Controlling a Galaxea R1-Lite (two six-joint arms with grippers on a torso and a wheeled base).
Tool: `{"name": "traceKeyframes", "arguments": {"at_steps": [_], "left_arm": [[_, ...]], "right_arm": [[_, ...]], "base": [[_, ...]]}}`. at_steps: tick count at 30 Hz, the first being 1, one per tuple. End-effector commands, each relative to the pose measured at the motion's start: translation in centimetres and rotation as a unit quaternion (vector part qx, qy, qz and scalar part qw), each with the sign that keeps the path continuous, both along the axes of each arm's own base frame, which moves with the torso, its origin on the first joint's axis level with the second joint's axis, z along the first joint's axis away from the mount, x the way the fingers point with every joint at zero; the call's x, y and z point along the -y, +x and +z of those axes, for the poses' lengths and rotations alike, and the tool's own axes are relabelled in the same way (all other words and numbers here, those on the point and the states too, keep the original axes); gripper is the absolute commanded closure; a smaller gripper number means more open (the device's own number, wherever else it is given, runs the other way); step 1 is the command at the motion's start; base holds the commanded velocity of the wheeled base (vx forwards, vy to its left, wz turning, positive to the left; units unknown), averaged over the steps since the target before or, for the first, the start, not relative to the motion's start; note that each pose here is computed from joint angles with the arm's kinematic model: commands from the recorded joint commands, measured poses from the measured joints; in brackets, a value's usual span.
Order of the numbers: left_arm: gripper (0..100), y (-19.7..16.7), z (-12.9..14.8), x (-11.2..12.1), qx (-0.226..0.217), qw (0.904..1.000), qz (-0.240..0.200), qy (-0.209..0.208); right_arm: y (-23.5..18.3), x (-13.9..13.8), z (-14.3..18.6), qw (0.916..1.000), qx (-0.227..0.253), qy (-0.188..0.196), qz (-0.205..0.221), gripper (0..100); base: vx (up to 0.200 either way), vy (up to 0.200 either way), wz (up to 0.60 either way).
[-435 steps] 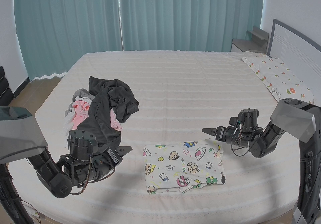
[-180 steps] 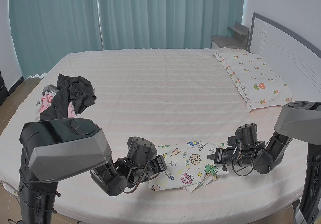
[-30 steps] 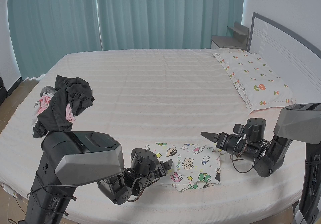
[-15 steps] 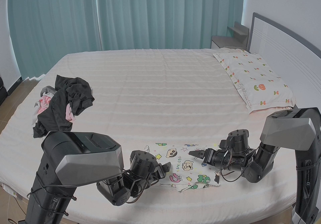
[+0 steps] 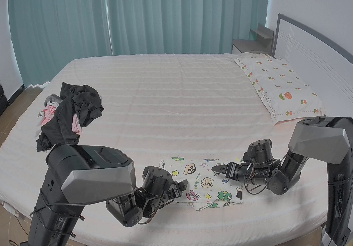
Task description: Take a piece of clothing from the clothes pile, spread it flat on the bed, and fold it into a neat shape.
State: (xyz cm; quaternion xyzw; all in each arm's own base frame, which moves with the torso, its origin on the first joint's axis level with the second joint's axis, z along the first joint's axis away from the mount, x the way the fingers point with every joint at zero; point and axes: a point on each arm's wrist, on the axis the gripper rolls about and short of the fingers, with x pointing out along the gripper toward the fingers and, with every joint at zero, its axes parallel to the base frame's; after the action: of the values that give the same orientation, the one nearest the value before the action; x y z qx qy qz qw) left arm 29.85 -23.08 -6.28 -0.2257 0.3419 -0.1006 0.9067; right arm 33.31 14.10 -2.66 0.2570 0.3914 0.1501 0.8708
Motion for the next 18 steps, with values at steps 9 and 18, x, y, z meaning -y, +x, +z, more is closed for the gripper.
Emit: {"name": "traceKeyframes", "arguments": {"at_steps": [9, 18], "left_arm": [[0, 0.7, 1.8, -0.3, 0.018, 0.9992, 0.018, -0.031], [0, 1.3, 3.9, -0.6, 0.042, 0.9977, 0.024, -0.047]], "right_arm": [[-2.9, -0.2, 1.9, 0.9989, -0.018, 0.009, 0.043, 0], [-3.4, -0.1, 2.0, 0.9974, -0.016, -0.022, 0.066, 0]], "base": [[0.000, 0.000, 0.00], [0.000, 0.000, 0.00]]}}
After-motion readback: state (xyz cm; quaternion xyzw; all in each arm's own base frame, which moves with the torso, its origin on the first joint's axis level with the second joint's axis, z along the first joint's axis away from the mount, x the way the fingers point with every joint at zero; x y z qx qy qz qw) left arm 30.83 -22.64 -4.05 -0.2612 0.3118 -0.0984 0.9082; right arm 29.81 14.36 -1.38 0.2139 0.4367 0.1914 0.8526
